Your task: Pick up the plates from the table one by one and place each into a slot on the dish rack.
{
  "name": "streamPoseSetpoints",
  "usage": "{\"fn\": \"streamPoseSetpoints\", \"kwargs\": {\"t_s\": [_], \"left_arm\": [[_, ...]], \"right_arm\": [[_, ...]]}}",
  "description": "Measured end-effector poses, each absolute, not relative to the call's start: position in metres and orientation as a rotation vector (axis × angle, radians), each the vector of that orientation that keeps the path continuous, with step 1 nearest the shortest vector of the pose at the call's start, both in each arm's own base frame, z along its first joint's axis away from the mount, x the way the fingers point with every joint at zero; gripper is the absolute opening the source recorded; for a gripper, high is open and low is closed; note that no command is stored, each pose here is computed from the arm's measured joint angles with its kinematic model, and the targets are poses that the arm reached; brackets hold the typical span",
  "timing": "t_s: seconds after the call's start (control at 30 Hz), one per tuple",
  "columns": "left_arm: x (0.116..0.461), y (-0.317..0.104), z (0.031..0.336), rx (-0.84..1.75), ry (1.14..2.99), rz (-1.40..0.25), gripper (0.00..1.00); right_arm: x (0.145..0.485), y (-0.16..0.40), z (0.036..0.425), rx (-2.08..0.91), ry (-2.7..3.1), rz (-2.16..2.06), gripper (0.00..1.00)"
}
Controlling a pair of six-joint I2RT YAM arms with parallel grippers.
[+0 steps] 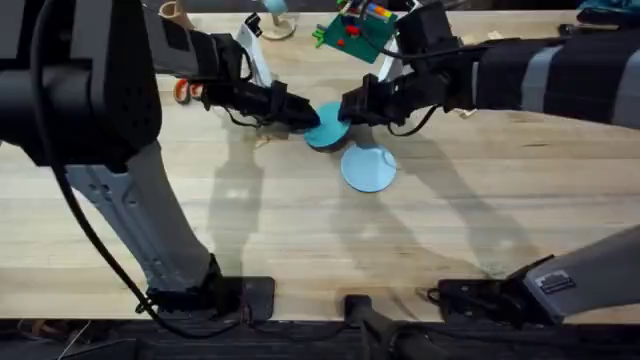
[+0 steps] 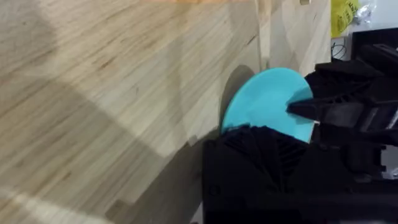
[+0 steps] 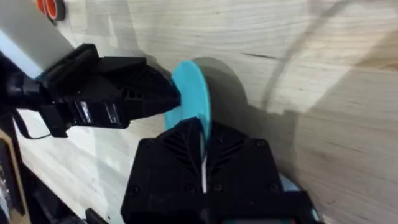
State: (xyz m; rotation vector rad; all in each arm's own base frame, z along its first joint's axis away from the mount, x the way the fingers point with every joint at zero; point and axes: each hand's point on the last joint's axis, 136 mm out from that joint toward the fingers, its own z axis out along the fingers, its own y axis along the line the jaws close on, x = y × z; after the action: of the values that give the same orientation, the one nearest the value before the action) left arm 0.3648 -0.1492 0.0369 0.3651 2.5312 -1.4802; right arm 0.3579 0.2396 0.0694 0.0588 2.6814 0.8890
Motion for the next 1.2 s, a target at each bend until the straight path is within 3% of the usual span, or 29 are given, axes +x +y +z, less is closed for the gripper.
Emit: {"fn": "streamPoseSetpoints", "kwargs": {"t_s": [0.2,0.4,0.87,1.13,1.17,1.2], "left_arm": [[0.364,-0.144,0.051,0.401,2.567,-1.358,0.04],[0.361,-0.132,0.114,0.482,2.515,-1.119,0.041],[0.292,-0.143,0.206,0.694,2.478,-0.527,0.039],[0.265,-0.143,0.239,0.765,2.364,-0.338,0.04],[0.264,-0.142,0.243,0.762,2.353,-0.325,0.064],[0.263,-0.14,0.246,0.758,2.342,-0.315,0.162]], "right_arm": [[0.362,0.226,0.095,0.038,2.625,0.895,0.032],[0.372,0.183,0.14,0.071,2.514,0.85,0.031],[0.346,0.094,0.227,-0.093,2.451,0.603,0.031],[0.337,0.067,0.259,-0.286,2.458,0.341,0.031],[0.336,0.064,0.263,-0.313,2.456,0.306,0.03],[0.335,0.06,0.266,-0.344,2.453,0.267,0.031]]}}
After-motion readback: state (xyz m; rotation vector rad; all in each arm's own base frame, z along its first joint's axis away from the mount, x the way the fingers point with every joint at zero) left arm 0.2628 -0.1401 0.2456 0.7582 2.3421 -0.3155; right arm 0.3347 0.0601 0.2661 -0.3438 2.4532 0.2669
